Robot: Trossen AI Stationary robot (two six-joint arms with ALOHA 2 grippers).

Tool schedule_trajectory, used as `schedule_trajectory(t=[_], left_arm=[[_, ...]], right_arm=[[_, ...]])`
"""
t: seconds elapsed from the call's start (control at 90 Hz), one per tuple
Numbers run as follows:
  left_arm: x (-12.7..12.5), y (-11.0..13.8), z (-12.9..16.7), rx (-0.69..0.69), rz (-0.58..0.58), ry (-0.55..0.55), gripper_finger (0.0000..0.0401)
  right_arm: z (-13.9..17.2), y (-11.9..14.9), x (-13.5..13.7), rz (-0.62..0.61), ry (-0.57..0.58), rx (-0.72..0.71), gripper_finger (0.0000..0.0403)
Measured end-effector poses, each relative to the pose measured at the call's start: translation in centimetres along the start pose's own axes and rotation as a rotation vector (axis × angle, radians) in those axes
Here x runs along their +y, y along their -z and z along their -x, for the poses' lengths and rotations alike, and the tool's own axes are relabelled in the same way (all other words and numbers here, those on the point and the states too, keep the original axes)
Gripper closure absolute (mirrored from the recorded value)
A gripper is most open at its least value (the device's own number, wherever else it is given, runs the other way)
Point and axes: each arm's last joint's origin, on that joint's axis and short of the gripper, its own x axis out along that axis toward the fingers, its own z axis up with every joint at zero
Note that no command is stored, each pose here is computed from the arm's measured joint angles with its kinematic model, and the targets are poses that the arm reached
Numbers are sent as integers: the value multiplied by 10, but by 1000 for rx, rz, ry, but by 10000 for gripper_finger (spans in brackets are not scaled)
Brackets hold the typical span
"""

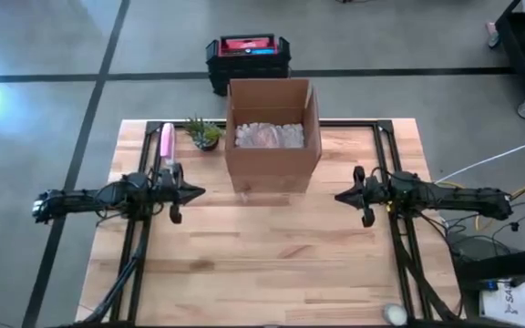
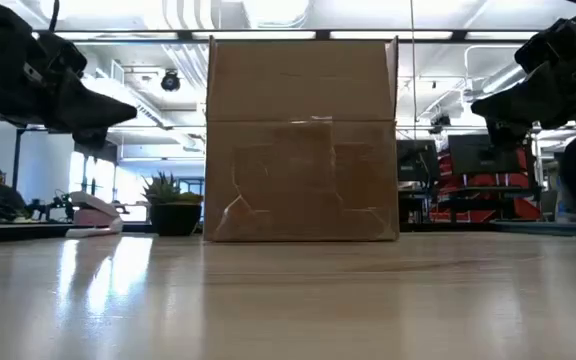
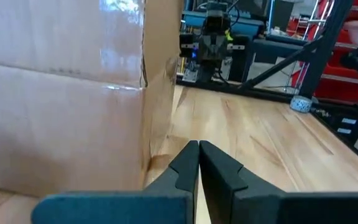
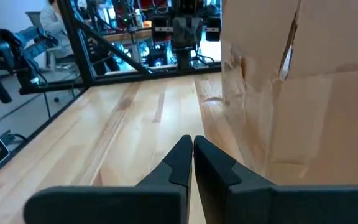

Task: Wrap mug
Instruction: Return to Home Position

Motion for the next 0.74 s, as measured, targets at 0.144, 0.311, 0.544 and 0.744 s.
schedule_trajectory(t=[0.144,0.311,0.544,0.744], left_arm=[[0,2,-2,29,0,-4,401],[1,5,-4,60,0,-9,401],[1,8,-6,103,-1,-15,401],[1,11,-8,132,-1,-19,401]], right_arm=[[0,0,0,0,0,0,403],[0,0,0,0,0,0,403],[0,0,0,0,0,0,403],[0,0,0,0,0,0,403]])
